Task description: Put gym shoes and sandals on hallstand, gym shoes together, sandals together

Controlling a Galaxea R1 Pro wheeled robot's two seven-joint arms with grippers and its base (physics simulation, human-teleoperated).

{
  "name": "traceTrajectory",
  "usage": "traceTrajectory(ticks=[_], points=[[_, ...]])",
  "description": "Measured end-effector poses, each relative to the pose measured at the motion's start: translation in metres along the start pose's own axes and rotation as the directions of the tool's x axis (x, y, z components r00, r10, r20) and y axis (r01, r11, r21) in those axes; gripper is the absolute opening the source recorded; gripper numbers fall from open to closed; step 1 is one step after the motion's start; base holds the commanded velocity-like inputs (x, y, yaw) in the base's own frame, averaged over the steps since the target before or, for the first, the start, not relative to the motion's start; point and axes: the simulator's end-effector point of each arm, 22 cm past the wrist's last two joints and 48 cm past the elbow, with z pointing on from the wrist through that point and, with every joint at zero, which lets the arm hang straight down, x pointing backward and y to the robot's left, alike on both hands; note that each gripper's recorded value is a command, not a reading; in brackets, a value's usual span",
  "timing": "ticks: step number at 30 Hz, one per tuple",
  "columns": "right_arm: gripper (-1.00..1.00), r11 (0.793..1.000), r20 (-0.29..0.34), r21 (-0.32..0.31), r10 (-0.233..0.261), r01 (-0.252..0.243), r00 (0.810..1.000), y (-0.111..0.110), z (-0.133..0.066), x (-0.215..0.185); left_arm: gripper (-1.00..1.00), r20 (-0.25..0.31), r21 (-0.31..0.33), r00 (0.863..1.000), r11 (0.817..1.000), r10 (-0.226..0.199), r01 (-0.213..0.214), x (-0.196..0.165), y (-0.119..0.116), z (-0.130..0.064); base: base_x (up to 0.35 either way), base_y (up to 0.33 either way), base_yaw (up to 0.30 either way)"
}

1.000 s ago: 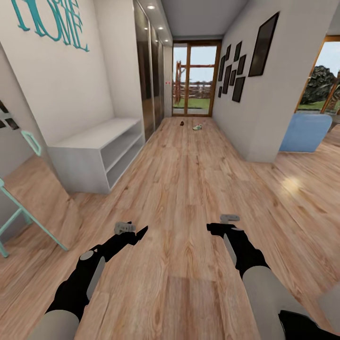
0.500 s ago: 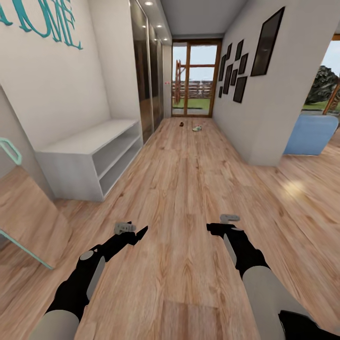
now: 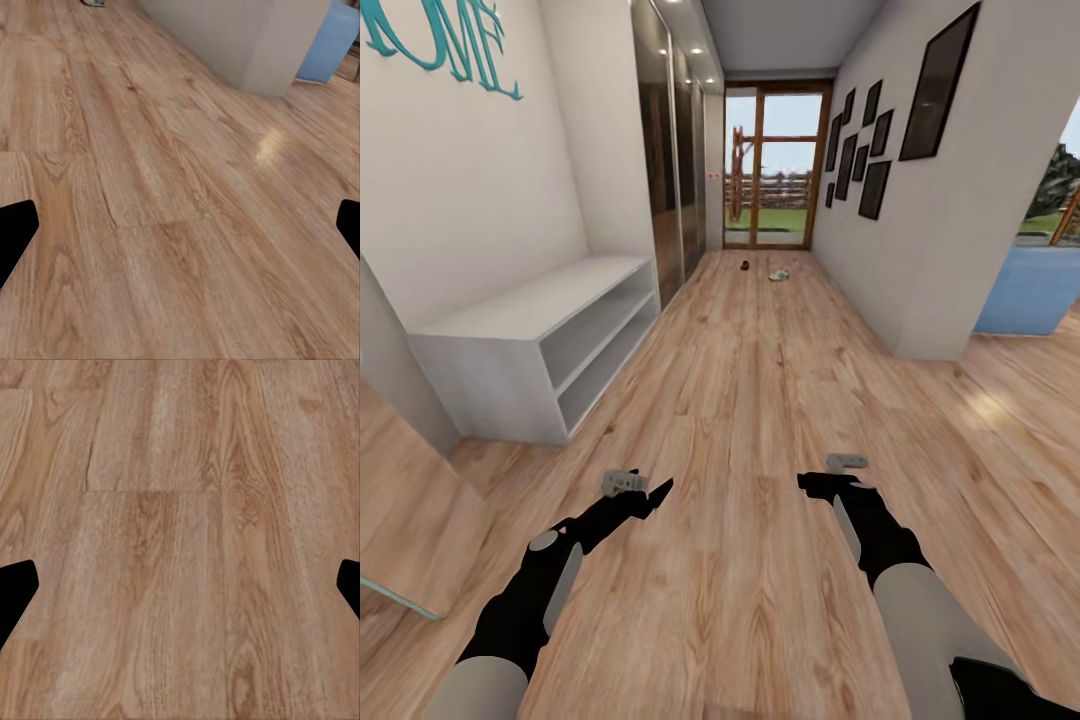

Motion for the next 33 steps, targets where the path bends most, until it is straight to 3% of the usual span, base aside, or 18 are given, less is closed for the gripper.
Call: traceTrajectory(ticks=[33], points=[[1.0, 1.0, 0.007, 0.007, 0.001, -0.001, 1.0, -0.0018, -0.0007, -0.0035, 1.0, 0.001, 0.0, 1.0, 1.0, 0.0, 0.0, -0.0002, 0.0, 0.0, 0.345, 0.0, 0.0]])
